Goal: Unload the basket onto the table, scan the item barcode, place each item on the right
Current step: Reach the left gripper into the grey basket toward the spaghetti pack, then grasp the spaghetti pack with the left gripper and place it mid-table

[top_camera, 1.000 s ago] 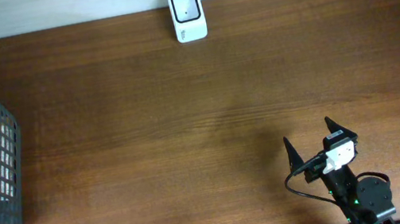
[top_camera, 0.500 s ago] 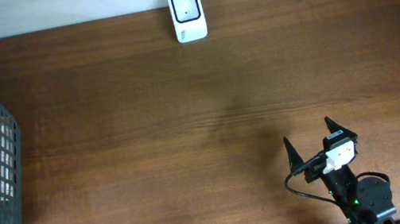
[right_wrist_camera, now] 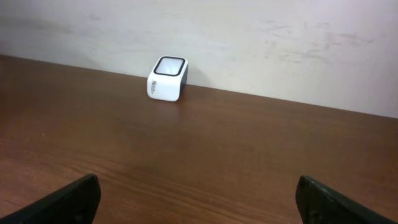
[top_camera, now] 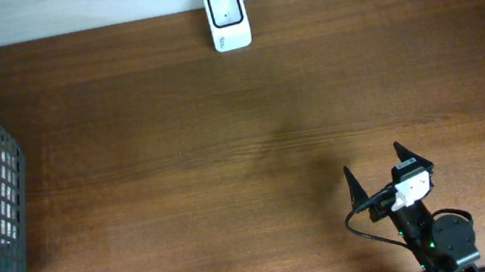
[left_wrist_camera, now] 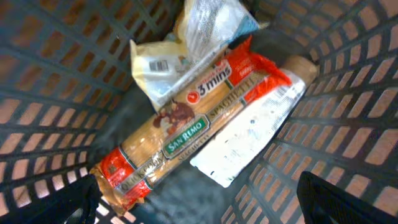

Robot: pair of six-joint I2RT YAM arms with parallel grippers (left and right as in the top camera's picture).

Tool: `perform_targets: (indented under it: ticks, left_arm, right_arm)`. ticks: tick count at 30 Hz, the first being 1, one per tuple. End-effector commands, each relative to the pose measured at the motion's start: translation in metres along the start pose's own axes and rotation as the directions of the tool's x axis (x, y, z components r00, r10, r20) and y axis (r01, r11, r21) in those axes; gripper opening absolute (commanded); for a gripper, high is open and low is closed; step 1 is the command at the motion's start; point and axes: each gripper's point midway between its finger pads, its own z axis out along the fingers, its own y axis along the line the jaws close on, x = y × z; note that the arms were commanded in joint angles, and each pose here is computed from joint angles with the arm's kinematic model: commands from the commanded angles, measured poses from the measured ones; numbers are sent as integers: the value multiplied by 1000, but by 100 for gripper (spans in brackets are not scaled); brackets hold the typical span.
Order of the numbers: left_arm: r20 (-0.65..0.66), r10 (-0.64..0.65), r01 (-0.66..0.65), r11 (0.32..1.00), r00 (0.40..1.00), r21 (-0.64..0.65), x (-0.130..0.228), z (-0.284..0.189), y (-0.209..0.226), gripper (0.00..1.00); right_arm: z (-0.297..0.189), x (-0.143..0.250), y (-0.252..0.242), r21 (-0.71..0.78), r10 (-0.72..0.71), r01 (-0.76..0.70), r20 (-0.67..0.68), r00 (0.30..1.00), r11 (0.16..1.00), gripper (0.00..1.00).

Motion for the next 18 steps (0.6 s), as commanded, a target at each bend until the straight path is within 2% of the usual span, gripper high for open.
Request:
perform_targets:
  ticks: [1, 3, 7, 9, 16, 18]
  left_arm:
    - [-46, 88, -87, 996, 995, 24, 18, 26, -3, 100]
    - [-37, 152, -151, 988, 988, 25, 17, 40, -3, 99]
    - [-58, 162, -161, 986, 985, 32, 18, 62, -1, 99]
    - [-129, 184, -176, 982, 974, 72, 33, 91, -3, 100]
    - [-199, 286, -256, 953, 937, 162, 57, 132, -2, 100]
    - [-218, 327, -292, 940, 920, 177, 64, 144, 1, 94]
  right_arm:
    - [0, 2, -2, 10, 2, -2, -2, 1000, 1000, 99]
    - [0, 2, -2, 10, 2, -2, -2, 1000, 1000, 99]
    - [0, 2, -2, 10, 2, -2, -2, 1000, 1000, 99]
    - [0, 2, -2, 10, 2, -2, -2, 1000, 1000, 99]
    - [0, 2, -2, 10, 2, -2, -2, 1000, 1000, 99]
    - [0, 2, -2, 10, 2, -2, -2, 1000, 1000, 99]
